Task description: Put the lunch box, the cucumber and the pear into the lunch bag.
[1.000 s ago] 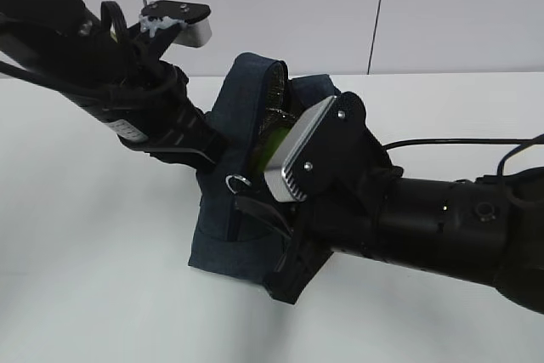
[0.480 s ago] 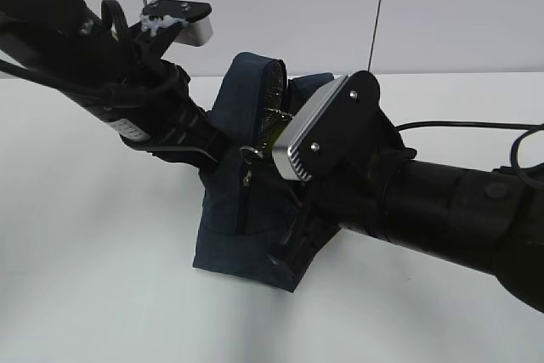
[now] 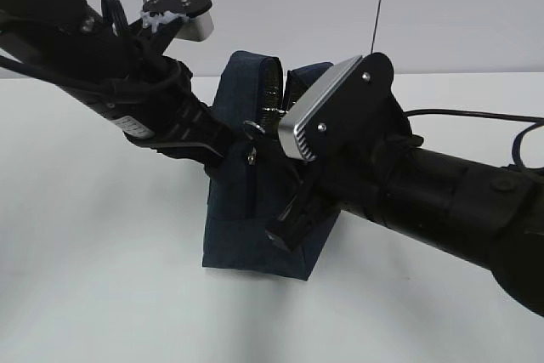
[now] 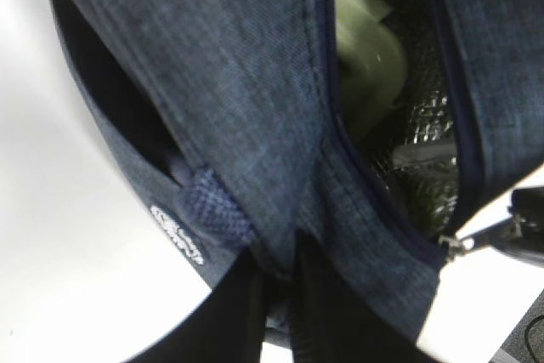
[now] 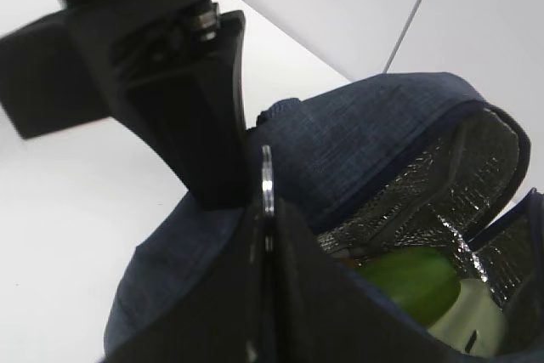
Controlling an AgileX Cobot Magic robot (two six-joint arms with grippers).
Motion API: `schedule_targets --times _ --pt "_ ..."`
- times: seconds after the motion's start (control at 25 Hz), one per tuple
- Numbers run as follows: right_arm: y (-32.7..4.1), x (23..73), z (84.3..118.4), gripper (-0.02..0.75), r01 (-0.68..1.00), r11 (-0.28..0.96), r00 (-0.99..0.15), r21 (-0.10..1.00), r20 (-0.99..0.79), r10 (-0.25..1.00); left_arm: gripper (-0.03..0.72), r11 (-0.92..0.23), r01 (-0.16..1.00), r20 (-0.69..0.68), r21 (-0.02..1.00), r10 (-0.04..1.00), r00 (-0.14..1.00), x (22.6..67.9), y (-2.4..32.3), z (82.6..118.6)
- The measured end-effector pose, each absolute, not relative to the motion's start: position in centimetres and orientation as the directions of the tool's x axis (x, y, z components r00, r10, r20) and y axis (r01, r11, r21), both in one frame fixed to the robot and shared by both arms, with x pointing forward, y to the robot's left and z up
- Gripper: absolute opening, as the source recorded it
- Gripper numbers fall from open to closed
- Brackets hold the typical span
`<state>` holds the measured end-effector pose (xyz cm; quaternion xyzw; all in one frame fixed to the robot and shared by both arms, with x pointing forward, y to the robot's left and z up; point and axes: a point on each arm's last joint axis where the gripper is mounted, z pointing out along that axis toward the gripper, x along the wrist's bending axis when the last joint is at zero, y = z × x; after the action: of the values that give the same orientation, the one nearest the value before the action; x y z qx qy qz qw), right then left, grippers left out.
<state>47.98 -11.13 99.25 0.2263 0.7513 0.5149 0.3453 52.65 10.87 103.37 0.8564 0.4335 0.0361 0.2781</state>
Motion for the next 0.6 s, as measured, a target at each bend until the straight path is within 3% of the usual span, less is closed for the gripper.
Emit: schedule_targets --times 0.6 --pt "-11.23 47.12 99.17 0.000 0.046 0.417 -0.715 0.908 -0.261 0.649 0.027 -0.461 0.734 -0.208 0.498 0.759 0.618 52.25 10.80 103.68"
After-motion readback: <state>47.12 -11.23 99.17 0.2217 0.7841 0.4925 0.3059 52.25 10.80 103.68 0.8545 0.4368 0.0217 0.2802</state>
